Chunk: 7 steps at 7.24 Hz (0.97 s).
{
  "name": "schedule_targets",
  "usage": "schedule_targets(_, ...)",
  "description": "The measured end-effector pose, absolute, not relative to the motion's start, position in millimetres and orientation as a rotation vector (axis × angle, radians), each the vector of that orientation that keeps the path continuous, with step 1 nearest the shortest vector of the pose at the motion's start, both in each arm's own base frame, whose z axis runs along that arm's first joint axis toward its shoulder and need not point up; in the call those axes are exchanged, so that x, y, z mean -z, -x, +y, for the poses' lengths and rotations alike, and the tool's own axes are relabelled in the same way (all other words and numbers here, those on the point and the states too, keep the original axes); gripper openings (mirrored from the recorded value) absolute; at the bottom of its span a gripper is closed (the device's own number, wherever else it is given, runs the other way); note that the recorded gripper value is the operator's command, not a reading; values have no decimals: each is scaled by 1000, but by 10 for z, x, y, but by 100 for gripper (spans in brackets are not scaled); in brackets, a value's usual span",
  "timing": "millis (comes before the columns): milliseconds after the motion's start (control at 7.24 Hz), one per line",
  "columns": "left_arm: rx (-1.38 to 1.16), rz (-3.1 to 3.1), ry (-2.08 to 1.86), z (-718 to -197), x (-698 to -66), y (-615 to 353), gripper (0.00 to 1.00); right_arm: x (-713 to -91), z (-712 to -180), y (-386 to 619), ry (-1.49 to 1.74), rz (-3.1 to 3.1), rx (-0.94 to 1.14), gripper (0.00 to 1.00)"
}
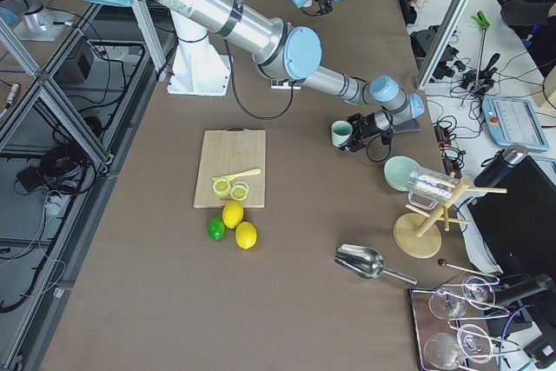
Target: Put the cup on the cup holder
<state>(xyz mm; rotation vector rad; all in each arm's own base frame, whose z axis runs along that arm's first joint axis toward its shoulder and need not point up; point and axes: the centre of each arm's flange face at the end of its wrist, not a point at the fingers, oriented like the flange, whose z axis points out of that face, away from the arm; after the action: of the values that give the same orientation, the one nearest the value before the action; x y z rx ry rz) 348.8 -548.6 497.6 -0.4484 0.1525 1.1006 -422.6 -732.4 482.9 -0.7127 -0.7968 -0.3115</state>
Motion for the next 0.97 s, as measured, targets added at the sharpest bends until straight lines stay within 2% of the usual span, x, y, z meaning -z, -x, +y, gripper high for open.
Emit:
schedule_targets(138, -1057, 165, 344, -5395, -4633, -3413, 62, -4802, -7327, 4228, 717, -795, 309, 66)
schedule_targets(276, -1014, 178, 239, -5269, -4360, -3334, 64, -4785, -7326, 4233, 720, -794, 307, 21)
schedule_targets(414, -965, 200, 118, -5122, -4153, -3247, 64, -4771, -7326, 4238, 722, -793, 307, 0)
schedule_targets(967, -776, 364, -335, -4606, -3411, -2795, 65, -4468, -7441, 4159, 734, -791, 284, 0)
